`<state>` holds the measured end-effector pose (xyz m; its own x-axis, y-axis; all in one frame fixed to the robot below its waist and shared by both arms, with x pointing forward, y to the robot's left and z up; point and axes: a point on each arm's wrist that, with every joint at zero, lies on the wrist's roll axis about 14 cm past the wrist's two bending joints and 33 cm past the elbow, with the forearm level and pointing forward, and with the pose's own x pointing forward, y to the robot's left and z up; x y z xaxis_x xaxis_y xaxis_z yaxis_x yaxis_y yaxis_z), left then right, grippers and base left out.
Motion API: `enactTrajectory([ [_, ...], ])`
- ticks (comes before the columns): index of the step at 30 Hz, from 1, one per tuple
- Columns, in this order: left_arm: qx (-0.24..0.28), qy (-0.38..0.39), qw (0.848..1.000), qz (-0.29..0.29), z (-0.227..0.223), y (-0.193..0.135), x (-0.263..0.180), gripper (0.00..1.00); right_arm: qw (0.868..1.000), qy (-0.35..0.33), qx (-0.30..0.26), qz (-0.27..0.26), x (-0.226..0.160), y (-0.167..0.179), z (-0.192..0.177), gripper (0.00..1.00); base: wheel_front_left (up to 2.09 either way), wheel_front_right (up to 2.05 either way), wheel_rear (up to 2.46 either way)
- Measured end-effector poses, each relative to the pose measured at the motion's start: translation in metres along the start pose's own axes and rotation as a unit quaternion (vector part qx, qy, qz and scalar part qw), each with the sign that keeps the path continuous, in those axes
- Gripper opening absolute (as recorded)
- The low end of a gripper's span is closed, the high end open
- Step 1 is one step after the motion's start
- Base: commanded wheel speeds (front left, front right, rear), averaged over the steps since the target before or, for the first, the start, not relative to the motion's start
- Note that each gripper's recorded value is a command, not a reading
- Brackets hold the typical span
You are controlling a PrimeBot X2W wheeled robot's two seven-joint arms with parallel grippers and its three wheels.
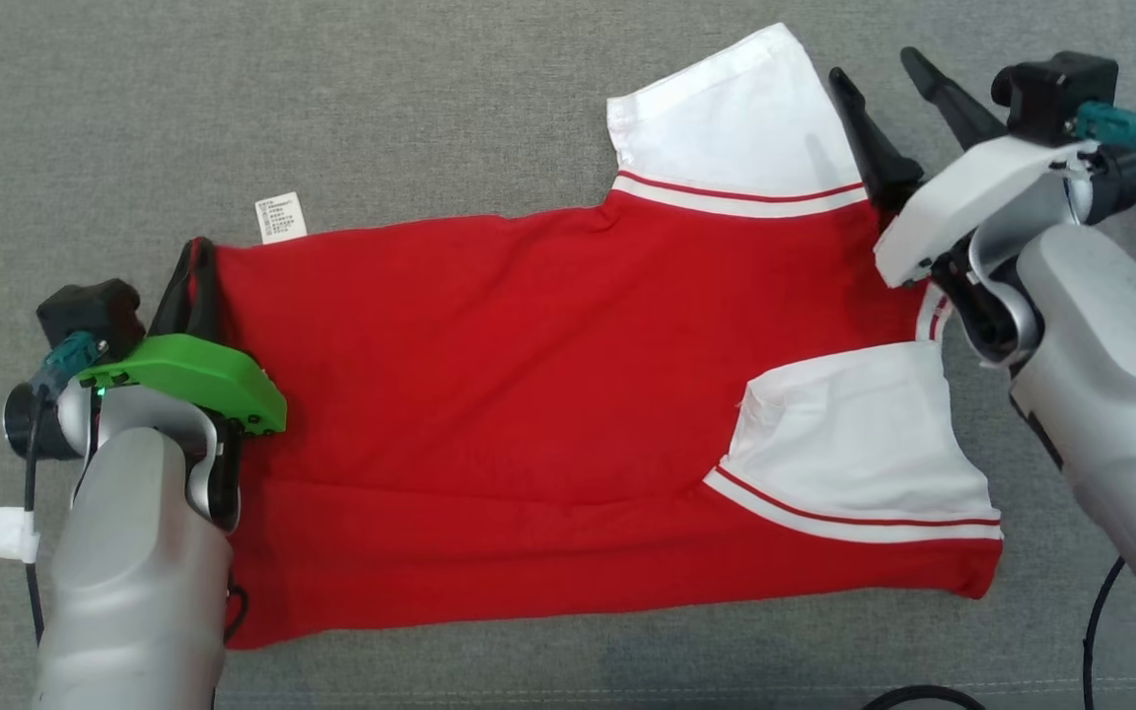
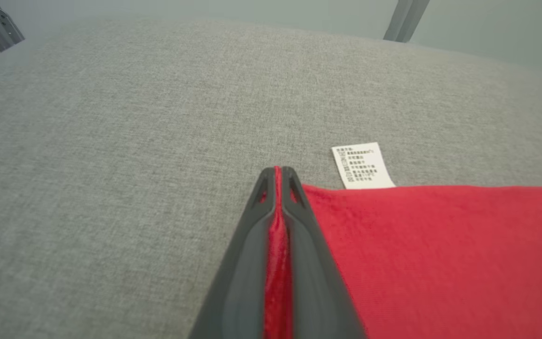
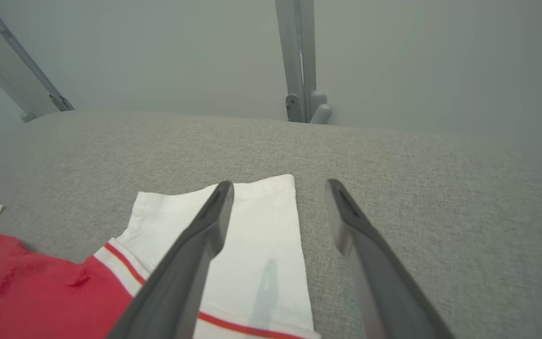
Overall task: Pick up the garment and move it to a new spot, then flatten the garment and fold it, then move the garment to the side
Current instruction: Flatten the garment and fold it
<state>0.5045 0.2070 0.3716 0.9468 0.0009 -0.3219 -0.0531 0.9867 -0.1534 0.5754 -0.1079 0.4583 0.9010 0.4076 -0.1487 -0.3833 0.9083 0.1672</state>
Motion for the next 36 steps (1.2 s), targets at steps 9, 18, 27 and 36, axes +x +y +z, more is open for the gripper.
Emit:
enactTrajectory([
  [9, 0.008, -0.029, 0.999, -0.025, 0.020, -0.014, 0.009, 0.00, 0.994, 0.110, 0.000, -0.009, 0.047, -0.007, -0.030, 1.00, 0.00, 0.00, 0.00],
  [18, 0.006, -0.018, 1.000, -0.013, 0.008, -0.002, 0.009, 0.00, 0.989, 0.147, -0.004, -0.001, 0.073, -0.001, -0.061, 0.00, 0.00, 0.00, 0.00],
  [27, 0.002, -0.042, 0.999, -0.014, 0.025, -0.002, 0.005, 0.00, 0.999, 0.040, -0.012, -0.007, 0.066, -0.005, -0.013, 0.00, 0.00, 0.00, 0.00],
  [36, -0.011, -0.070, 0.997, -0.020, 0.045, -0.004, -0.021, 0.00, 0.999, -0.016, -0.017, 0.025, 0.028, 0.021, 0.022, 0.00, 0.00, 0.00, 0.00],
])
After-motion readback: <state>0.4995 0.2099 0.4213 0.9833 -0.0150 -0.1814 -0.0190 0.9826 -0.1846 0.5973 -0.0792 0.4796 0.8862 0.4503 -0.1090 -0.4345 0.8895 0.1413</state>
